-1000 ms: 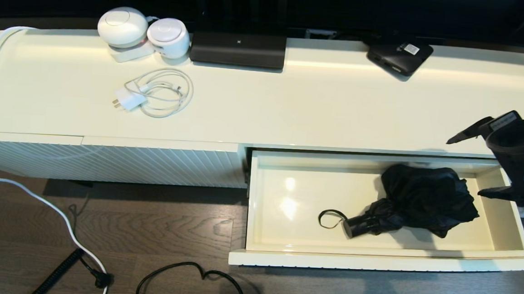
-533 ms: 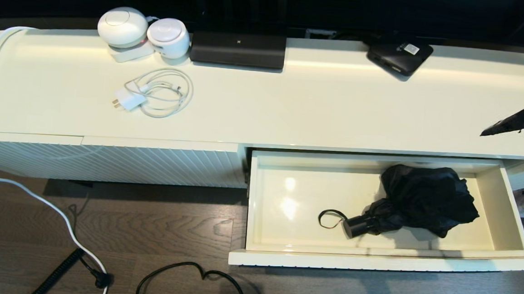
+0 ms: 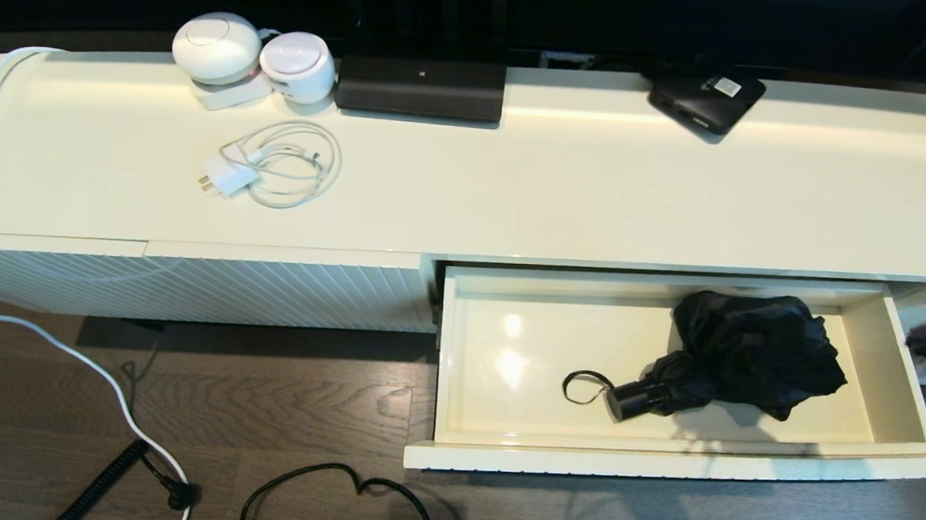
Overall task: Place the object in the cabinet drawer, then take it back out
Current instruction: Close the drawer
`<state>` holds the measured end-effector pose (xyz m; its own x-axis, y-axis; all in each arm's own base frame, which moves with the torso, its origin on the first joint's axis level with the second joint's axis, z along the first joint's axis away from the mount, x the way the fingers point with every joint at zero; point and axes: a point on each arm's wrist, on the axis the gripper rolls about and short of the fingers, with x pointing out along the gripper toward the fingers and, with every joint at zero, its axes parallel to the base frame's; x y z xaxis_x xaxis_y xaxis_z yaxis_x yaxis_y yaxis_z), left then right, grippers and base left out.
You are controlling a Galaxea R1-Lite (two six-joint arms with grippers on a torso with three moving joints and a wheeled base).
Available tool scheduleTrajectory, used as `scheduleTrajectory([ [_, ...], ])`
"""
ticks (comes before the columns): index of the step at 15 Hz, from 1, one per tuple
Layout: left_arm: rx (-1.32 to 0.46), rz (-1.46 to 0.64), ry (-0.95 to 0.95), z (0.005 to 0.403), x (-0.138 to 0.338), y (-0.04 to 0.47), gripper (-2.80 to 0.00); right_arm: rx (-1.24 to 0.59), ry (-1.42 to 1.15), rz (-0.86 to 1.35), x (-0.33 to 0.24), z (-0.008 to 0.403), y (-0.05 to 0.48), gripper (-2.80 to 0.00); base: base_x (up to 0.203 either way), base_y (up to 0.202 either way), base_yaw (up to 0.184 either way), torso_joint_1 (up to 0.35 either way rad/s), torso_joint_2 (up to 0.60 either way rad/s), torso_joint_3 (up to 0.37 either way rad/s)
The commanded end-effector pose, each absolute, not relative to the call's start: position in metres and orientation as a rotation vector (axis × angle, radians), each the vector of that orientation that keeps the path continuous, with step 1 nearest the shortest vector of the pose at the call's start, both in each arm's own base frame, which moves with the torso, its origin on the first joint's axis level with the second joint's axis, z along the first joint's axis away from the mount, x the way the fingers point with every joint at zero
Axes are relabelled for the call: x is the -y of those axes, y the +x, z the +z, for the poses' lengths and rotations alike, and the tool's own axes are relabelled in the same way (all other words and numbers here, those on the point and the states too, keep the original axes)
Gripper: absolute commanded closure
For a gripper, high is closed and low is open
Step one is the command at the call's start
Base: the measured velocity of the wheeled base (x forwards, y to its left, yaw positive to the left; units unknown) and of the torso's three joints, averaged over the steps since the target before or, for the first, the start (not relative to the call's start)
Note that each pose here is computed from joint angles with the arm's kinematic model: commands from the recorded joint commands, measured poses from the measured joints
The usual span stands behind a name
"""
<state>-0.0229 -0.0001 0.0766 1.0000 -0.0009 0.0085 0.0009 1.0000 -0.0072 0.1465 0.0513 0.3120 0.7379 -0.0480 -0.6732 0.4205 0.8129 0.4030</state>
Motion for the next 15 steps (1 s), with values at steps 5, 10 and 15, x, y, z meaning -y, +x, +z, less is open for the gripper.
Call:
scheduleTrajectory([
  [5, 0.009, 0.000, -0.008, 0.077, 0.000, -0.023, 0.00, -0.893, 0.220, -0.024, -0.047, 0.291, 0.087, 0.00, 0.000, 0.000, 0.000, 0.000, 0.00, 0.000],
  [10, 0.009, -0.001, -0.008, 0.077, 0.000, -0.023, 0.00, -1.142, 0.114, 0.147, -0.042, 0.252, 0.066, 0.00, 0.000, 0.000, 0.000, 0.000, 0.00, 0.000],
  [15, 0.009, -0.002, -0.008, 0.077, 0.000, -0.023, 0.00, -1.196, 0.070, 0.235, -0.043, 0.220, 0.065, 0.00, 0.000, 0.000, 0.000, 0.000, 0.00, 0.000],
])
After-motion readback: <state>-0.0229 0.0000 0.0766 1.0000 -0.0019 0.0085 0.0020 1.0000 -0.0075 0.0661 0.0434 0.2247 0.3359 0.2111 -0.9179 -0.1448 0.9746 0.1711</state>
